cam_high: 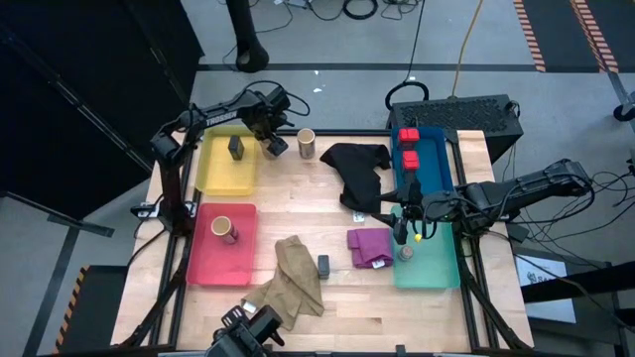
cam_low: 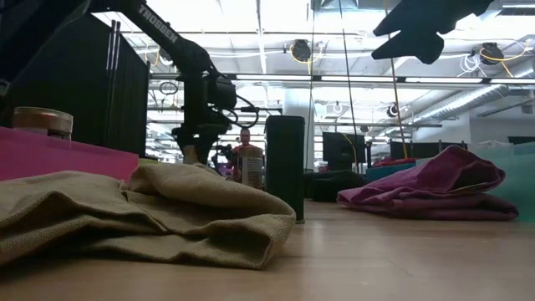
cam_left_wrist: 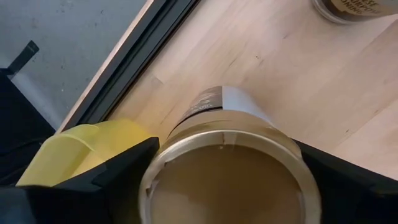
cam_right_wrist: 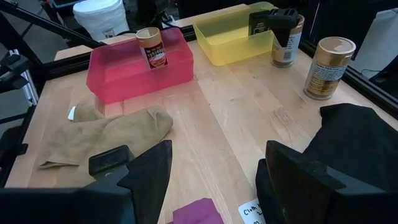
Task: Sort spices by type
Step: Put the left gold seasoning bottle into the red bin
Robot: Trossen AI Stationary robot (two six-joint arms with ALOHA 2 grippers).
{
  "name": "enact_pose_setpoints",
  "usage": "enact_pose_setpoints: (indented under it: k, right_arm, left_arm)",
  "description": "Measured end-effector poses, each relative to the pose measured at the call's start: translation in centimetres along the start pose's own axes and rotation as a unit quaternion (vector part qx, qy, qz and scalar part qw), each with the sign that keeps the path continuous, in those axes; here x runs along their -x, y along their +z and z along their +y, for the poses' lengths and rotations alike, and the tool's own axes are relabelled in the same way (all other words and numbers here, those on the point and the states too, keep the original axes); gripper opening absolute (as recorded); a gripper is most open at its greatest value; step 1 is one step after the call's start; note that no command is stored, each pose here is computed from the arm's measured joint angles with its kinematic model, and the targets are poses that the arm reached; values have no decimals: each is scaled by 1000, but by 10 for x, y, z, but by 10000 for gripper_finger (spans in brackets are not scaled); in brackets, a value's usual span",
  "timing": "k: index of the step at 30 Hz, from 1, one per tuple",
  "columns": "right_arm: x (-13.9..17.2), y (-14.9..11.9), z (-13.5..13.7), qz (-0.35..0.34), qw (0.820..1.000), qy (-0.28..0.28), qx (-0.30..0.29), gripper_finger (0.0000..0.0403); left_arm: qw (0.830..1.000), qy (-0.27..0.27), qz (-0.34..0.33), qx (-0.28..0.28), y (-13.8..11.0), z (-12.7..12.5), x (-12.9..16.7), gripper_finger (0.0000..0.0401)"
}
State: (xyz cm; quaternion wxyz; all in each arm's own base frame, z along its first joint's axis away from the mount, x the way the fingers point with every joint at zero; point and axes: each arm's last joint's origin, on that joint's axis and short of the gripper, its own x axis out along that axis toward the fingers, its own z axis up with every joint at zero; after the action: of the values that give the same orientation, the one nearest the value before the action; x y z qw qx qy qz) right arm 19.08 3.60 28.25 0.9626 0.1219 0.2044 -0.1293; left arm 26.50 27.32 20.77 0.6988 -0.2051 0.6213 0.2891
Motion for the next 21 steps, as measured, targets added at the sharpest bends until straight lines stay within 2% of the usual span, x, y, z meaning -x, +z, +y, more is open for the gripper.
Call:
enact_pose_setpoints:
  k: [7,16,21]
  right_arm:
    - [0,-1,0,5,1000,-2,2,242]
    - [0,-1,-1,6,1000,-3,1,242]
    - [0,-2,-1,8,1000,-4,-1,242]
  left_arm:
    - [1000,0,0,-2,0,-2,0,287]
    - [1000,0,0,-19,1,-15,1,287]
    - [999,20,19,-32,0,-21,10,287]
